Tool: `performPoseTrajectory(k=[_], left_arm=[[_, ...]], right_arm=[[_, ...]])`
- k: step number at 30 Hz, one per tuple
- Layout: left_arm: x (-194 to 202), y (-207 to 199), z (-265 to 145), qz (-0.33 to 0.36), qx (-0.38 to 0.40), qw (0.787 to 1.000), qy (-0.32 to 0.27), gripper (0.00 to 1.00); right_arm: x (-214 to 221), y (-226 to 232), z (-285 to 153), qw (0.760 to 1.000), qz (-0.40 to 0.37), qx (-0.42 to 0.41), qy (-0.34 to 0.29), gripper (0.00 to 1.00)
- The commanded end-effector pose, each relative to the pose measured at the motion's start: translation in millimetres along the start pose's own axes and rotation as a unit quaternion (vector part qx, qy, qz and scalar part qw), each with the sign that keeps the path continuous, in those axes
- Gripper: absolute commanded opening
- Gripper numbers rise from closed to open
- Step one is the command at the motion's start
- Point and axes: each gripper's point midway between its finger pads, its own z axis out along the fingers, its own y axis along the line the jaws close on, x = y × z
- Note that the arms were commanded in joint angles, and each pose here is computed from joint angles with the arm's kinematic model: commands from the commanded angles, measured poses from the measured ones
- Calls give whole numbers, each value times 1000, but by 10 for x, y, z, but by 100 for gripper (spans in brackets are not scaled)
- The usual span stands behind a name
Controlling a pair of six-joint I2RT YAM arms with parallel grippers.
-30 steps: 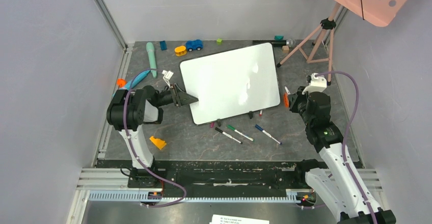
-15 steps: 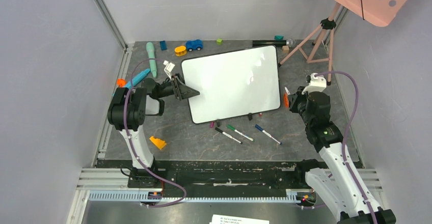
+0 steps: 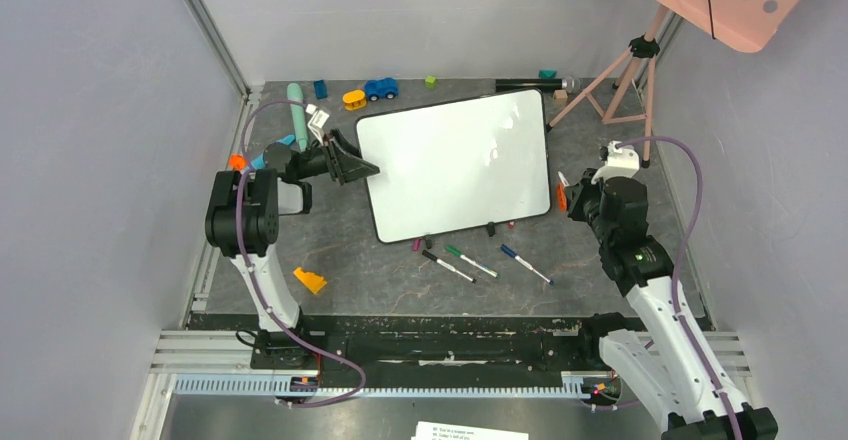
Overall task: Write a sentence on the whiteboard
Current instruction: Hold the whiteboard on the whiteboard stand.
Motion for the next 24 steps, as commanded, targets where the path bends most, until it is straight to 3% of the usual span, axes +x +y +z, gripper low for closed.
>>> performPoseTrajectory(k=[1, 10, 14, 19, 24], left_arm=[[-229, -5, 23, 93, 19, 995, 5, 68], [-291, 29, 28, 129, 18, 992, 1, 58], [-351, 121, 40, 123, 20, 992, 4, 58], [-485, 291, 17, 109, 9, 994, -11, 49], [-494, 318, 17, 102, 12, 995, -7, 23]], right_arm=[[-196, 66, -13, 1000, -5, -13, -21, 0], [-200, 94, -5, 1000, -4, -20, -20, 0], [-229, 123, -7, 999, -4, -26, -20, 0], [-244, 129, -23, 999, -8, -28, -20, 0], [-228, 117, 2, 1000, -8, -24, -18, 0]])
